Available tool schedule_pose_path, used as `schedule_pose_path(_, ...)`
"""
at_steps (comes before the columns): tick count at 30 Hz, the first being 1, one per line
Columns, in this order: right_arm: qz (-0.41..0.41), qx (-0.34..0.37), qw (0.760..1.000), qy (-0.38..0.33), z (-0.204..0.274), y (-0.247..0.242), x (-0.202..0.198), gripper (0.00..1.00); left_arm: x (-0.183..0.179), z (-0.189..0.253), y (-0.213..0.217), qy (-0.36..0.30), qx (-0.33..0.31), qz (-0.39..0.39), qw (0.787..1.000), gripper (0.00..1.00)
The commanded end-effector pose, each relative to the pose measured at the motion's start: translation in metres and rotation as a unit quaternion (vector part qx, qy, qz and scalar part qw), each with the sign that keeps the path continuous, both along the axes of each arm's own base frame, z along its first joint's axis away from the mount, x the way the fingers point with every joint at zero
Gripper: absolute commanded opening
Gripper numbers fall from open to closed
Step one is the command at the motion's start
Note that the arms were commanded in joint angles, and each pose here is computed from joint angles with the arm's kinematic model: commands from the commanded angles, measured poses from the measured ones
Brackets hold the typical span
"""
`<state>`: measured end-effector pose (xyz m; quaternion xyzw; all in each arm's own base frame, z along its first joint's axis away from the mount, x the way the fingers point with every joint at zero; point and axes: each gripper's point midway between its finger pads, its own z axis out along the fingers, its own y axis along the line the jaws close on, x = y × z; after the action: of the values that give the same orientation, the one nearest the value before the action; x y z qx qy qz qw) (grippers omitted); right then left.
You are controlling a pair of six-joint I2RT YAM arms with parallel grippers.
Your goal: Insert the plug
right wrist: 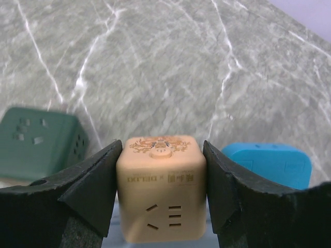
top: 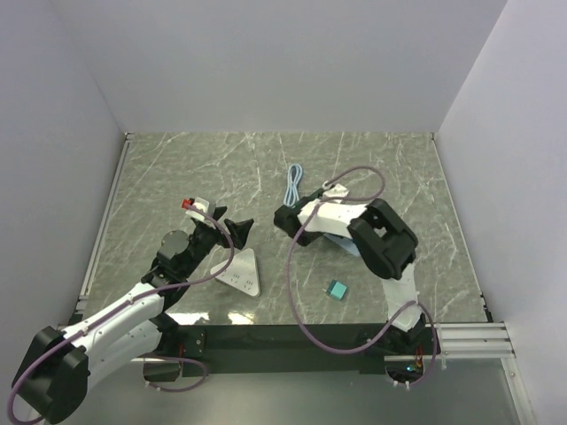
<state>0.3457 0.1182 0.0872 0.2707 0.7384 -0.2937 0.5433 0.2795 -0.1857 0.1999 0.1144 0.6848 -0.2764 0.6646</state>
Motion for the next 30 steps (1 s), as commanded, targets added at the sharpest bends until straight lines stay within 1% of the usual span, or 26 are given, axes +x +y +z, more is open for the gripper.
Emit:
schedule_pose_path(1,0.017,-0.063,0.998,-0.020,0.025,-0.006,-0.015,0.00,0.002,0.010,0.001,-0.016,-0.014,0.003,1.000,0.96)
schedule_pose_path(7,0.025,-0.058,0.998,-0.023,0.035,-0.009,-0.023,0.00,0.001,0.012,0.001,-0.016,-0.014,0.002,1.000,0.97)
schedule_pose_path(8,0.028,-0.060,0.998,-0.020,0.037,-0.009,-0.024,0.04,0.001,0.012,0.001,-0.016,-0.013,0.003,1.000,0.97)
schedule_pose_path(9,0.028,-0.054,0.998,-0.026,0.040,-0.011,-0.025,0.17,0.001,0.012,0.001,-0.015,-0.013,0.002,1.000,0.97)
schedule_pose_path(10,0.028,-0.053,0.998,-0.025,0.040,-0.012,-0.026,0.18,0.001,0.012,0.000,-0.015,-0.013,0.001,1.000,0.97)
schedule_pose_path(11,0.029,-0.054,0.998,-0.024,0.042,-0.012,-0.026,0.25,0.001,0.012,0.001,-0.014,-0.012,0.002,1.000,0.98)
schedule_pose_path(12,0.029,-0.053,0.998,-0.023,0.043,-0.013,-0.027,0.36,0.002,0.012,0.000,-0.012,-0.011,0.002,1.000,0.98)
schedule_pose_path(15,0.032,-0.057,0.998,-0.018,0.046,-0.010,-0.026,0.44,0.002,0.012,0.000,-0.012,-0.011,0.002,1.000,0.99)
schedule_pose_path(17,0.036,-0.067,0.997,-0.005,0.047,-0.009,-0.025,0.48,0.003,0.010,0.000,-0.009,-0.009,0.002,1.000,0.99)
schedule_pose_path(20,0.044,-0.067,0.997,0.006,0.047,-0.004,-0.023,0.58,0.004,0.009,-0.001,-0.006,-0.007,0.003,1.000,0.99)
schedule_pose_path(21,0.045,-0.050,0.998,-0.005,0.045,0.000,-0.020,0.62,0.004,0.009,-0.001,-0.005,-0.006,0.002,1.000,0.99)
schedule_pose_path(22,0.053,-0.062,0.997,0.013,0.044,0.001,-0.020,0.63,0.004,0.009,-0.001,-0.004,-0.006,0.002,1.000,1.00)
schedule_pose_path(23,0.057,-0.059,0.997,0.017,0.042,0.003,-0.020,0.65,0.005,0.008,-0.002,-0.003,-0.005,0.001,1.000,0.99)
schedule_pose_path(24,0.060,-0.029,0.998,0.003,0.038,0.009,-0.016,0.67,0.005,0.008,-0.002,-0.003,-0.005,0.001,1.000,0.99)
schedule_pose_path(25,0.070,-0.039,0.997,0.022,0.037,0.009,-0.017,0.69,0.005,0.008,-0.001,-0.003,-0.005,0.002,1.000,0.99)
schedule_pose_path(26,0.076,-0.034,0.996,0.024,0.035,0.011,-0.016,0.90,0.004,0.008,-0.001,-0.003,-0.005,0.002,1.000,0.99)
schedule_pose_path(27,0.081,-0.010,0.997,0.008,0.033,0.016,-0.012,0.90,0.005,0.008,-0.001,-0.003,-0.005,0.003,1.000,0.99)
schedule_pose_path(28,0.088,-0.015,0.996,0.022,0.031,0.015,-0.012,0.90,0.004,0.008,-0.001,-0.003,-0.006,0.002,1.000,0.99)
schedule_pose_path(30,0.096,-0.012,0.995,0.025,0.030,0.019,-0.011,0.91,0.004,0.009,-0.001,-0.004,-0.006,0.002,1.000,0.99)
